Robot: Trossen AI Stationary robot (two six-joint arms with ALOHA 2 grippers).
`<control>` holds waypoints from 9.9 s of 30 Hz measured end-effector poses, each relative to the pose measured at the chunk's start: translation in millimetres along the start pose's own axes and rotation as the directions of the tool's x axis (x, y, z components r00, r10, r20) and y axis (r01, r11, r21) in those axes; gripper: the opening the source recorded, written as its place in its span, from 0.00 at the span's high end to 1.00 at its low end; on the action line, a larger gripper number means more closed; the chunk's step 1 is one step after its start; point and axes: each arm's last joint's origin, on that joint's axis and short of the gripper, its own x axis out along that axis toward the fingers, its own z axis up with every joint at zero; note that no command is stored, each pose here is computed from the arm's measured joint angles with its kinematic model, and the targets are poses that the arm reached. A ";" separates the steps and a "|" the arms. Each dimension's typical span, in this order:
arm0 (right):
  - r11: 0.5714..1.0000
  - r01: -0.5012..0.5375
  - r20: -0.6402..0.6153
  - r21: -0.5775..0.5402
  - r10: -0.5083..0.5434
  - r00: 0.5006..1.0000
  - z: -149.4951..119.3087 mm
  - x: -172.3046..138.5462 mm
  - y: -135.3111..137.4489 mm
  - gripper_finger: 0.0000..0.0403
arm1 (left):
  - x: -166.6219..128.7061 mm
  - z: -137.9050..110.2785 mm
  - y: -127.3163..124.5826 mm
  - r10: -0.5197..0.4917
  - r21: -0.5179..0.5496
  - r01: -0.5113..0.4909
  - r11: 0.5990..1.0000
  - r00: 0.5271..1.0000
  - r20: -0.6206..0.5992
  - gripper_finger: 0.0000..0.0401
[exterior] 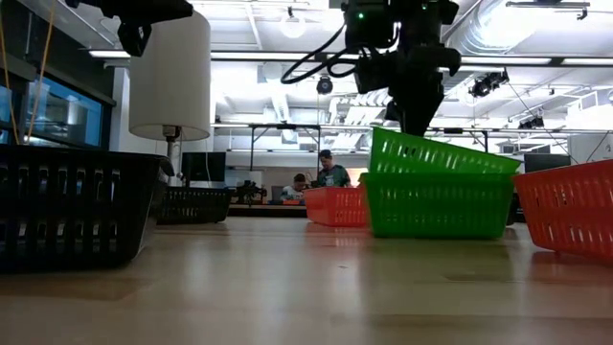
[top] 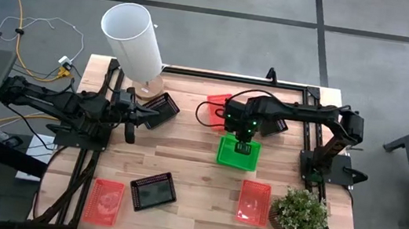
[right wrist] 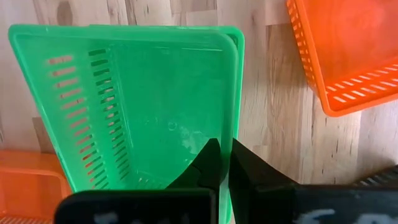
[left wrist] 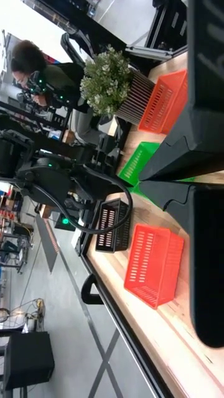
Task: Stack baskets by color
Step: Stack the bottom green bin on top of the top green bin, then stack the bottom left orange bin on top of the top orange bin
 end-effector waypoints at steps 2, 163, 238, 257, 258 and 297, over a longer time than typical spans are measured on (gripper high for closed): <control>1.000 -0.001 0.001 -0.012 0.001 1.000 0.1 0.0 0.1 1.00 | -0.1 0.0 0.0 0.000 0.000 0.000 1.000 1.000 0.000 1.00; 0.987 -0.152 0.970 -0.045 0.080 0.228 -119.1 -23.6 43.1 1.00 | -46.0 -140.1 -87.5 0.028 0.099 0.325 0.940 0.215 -0.976 0.52; 0.984 -0.108 0.989 -0.142 0.136 -0.063 -117.0 -51.8 46.9 1.00 | 60.4 -13.4 7.4 -0.045 -0.099 0.063 0.993 0.984 0.170 1.00; 0.982 -0.081 0.975 -0.169 0.155 -0.161 -118.4 -61.5 47.9 1.00 | 186.8 78.1 52.2 0.292 0.371 -0.168 0.913 0.905 -0.308 1.00; 0.981 -0.080 0.974 -0.175 0.160 -0.161 -118.4 -61.5 48.2 1.00 | 196.4 81.4 56.8 0.297 0.392 -0.160 0.906 0.900 -0.319 1.00; 0.980 -0.114 0.982 -0.164 0.152 -0.114 -117.7 -56.9 47.7 1.00 | 310.5 29.7 141.6 0.226 0.356 0.137 0.924 0.555 -0.800 0.90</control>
